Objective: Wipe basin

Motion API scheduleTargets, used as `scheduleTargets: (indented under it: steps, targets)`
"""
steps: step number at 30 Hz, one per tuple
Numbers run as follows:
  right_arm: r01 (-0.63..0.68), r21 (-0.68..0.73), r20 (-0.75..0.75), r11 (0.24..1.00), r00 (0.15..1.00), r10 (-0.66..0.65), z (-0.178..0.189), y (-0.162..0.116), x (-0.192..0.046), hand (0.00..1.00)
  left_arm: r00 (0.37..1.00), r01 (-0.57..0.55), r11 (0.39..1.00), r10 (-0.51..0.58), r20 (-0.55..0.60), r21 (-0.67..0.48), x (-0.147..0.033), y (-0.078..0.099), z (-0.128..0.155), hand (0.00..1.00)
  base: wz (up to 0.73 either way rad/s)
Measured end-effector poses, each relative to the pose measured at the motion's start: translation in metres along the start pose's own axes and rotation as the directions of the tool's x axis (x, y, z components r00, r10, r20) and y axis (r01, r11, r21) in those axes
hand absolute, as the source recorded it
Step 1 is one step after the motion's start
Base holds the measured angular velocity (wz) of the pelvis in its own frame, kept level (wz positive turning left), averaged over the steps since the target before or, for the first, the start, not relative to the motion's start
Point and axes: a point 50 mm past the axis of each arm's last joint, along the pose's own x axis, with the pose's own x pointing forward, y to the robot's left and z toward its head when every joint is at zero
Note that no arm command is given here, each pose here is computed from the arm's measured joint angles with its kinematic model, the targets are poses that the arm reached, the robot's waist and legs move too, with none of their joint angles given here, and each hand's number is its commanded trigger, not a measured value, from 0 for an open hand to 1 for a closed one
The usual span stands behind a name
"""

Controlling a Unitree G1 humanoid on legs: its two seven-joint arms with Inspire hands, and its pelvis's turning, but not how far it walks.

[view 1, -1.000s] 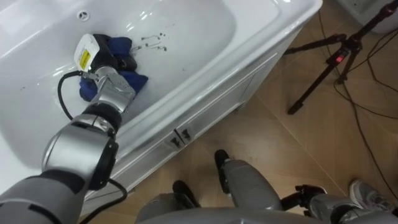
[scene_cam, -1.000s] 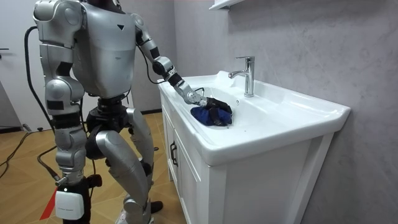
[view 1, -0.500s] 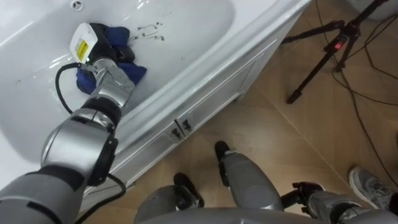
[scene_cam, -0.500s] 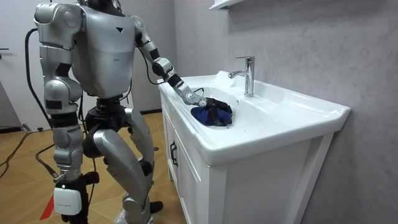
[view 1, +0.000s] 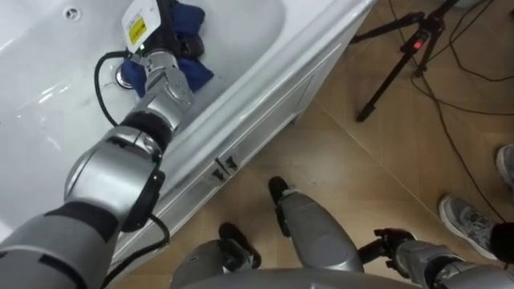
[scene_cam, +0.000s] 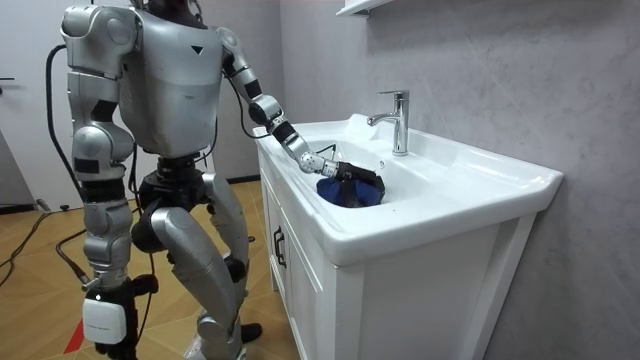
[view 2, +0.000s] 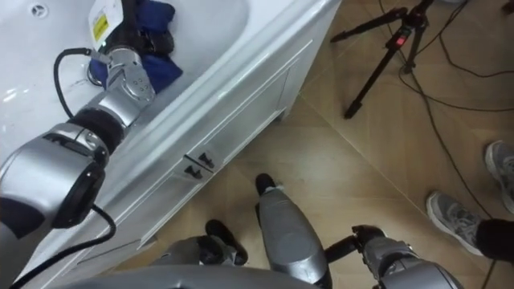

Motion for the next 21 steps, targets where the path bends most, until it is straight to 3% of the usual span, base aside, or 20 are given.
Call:
scheduleTargets:
  steps: [21]
  targets:
    - [-0.002,0.001,0.023,1.0,1.0,0.002,0.0026,0.0001,-0.0001,0.0,1.0,0.002,1.0,-0.002,0.005,0.006,-0.0008,0.0006,-0.0043,1.0,0.0]
